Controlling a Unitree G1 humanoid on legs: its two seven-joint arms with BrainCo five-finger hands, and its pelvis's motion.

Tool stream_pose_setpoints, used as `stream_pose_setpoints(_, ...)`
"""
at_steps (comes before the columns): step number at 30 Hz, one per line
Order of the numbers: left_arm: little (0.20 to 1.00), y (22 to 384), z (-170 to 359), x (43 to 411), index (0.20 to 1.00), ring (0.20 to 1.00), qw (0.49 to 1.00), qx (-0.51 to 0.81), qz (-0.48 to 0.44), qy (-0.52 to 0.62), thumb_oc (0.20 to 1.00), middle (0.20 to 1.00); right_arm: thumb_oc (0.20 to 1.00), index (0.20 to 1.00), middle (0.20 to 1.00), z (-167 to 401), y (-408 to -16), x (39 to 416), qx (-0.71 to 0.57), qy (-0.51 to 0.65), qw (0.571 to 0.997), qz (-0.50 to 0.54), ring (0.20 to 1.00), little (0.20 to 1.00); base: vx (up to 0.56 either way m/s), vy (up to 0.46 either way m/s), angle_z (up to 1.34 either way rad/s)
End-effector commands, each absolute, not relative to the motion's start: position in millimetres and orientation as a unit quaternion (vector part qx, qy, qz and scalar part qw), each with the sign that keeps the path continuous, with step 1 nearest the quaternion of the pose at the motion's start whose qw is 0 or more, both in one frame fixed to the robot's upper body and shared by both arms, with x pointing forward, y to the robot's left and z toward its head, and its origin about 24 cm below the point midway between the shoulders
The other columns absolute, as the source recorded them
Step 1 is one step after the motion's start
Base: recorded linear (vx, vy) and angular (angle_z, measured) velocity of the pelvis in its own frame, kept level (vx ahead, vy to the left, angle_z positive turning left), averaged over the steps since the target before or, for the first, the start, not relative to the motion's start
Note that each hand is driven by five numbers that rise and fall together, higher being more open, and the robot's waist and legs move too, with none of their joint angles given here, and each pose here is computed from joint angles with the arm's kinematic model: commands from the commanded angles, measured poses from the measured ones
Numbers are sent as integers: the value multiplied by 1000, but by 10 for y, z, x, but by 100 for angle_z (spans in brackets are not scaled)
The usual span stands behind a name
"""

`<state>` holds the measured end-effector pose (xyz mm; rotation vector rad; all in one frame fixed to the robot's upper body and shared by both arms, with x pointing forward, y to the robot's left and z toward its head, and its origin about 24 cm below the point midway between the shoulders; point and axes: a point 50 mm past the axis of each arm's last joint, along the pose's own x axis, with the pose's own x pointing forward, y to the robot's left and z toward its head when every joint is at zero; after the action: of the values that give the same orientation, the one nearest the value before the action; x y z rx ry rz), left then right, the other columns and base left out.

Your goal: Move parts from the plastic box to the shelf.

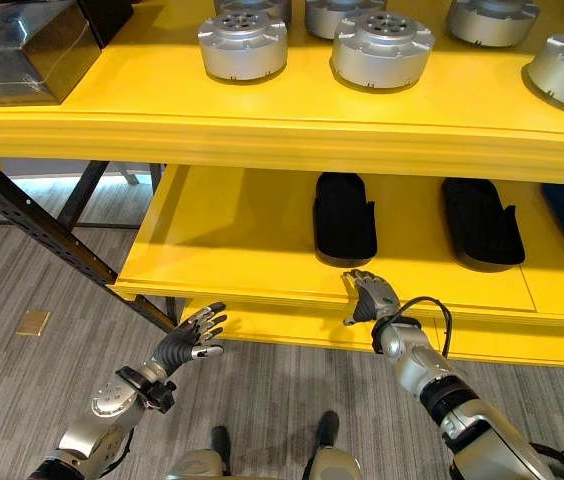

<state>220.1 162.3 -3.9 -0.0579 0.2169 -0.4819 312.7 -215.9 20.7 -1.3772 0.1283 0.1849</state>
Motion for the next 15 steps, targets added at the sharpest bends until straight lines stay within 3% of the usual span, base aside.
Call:
stream_pose_setpoints(1,1000,1614,115,2329,1000,1000,963,-7,-262,69,1000,1000,1000,1000,1000,432,-2020,3356,-659,19,748,82,1000,1000,0,0,0)
stream_pose_setpoints(15,1000,1553,136,2394,1000,1000,958,-6,-279,60,1000,1000,1000,1000,1000,553,-2028,3568,-689,43,719,83,1000,1000,-13,-4,2)
